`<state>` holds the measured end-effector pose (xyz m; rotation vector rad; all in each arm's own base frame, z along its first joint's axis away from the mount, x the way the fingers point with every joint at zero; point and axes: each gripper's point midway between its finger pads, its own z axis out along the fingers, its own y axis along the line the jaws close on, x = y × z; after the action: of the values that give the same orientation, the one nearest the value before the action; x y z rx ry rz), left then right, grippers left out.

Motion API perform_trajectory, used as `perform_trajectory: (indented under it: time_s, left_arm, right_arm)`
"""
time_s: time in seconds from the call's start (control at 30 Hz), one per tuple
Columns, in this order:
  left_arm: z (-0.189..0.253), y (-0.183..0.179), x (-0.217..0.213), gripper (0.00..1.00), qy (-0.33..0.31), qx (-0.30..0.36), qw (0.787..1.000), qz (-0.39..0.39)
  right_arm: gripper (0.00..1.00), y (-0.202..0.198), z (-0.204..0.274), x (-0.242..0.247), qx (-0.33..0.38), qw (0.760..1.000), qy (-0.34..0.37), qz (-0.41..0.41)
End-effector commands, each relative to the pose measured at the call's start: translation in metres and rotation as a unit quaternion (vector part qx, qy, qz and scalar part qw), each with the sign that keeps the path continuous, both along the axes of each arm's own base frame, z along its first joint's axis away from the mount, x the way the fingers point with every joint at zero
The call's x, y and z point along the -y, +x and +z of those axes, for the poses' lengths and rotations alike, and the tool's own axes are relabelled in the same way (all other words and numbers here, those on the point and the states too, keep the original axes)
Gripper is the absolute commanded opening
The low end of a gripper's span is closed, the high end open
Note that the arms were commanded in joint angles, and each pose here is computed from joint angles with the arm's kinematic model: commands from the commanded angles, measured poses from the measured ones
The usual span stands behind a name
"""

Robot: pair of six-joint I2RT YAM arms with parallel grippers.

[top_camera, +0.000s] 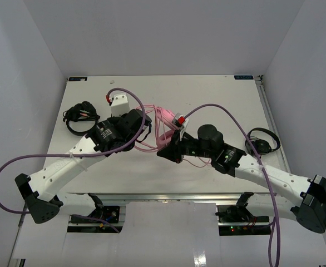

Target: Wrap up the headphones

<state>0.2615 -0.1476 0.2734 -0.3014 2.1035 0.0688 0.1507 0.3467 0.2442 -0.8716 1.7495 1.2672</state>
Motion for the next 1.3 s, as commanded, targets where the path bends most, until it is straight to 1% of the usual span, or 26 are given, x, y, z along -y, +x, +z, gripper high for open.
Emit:
perform_trajectory:
  time_s: [0.0,0.23,0.37,0.6,0.83,1.03,1.27]
  left_arm:
    - [0.041,0.01,-0.009,0.0,-0.098,0.085,0.99,0.058]
    - [0.056,0.005,-0.018,0.0,-0.128,0.104,0.984,0.074]
    - [0.067,0.001,-0.022,0.0,-0.153,0.118,0.978,0.074]
    - [0.072,-0.005,-0.029,0.0,-0.174,0.13,0.973,0.079]
    - [0.078,-0.009,-0.034,0.0,-0.194,0.139,0.968,0.082]
    - [0.083,-0.015,-0.041,0.0,-0.22,0.154,0.959,0.088]
    - [0.09,-0.02,-0.046,0.0,-0.253,0.173,0.948,0.085]
  right_arm:
    - [0.09,-0.011,-0.002,-0.013,0.007,1.0,0.009,0.0]
    - [0.09,-0.011,-0.014,-0.016,0.02,0.999,-0.003,-0.048]
    - [0.09,-0.005,-0.023,-0.017,0.034,0.995,-0.021,-0.093]
    - [0.09,-0.002,-0.037,-0.02,0.06,0.988,-0.048,-0.137]
    - [0.08,0.006,-0.046,-0.016,0.081,0.978,-0.052,-0.183]
    - [0.08,0.007,-0.056,-0.014,0.084,0.975,-0.05,-0.199]
    - [0.08,0.008,-0.075,-0.015,0.091,0.971,-0.071,-0.211]
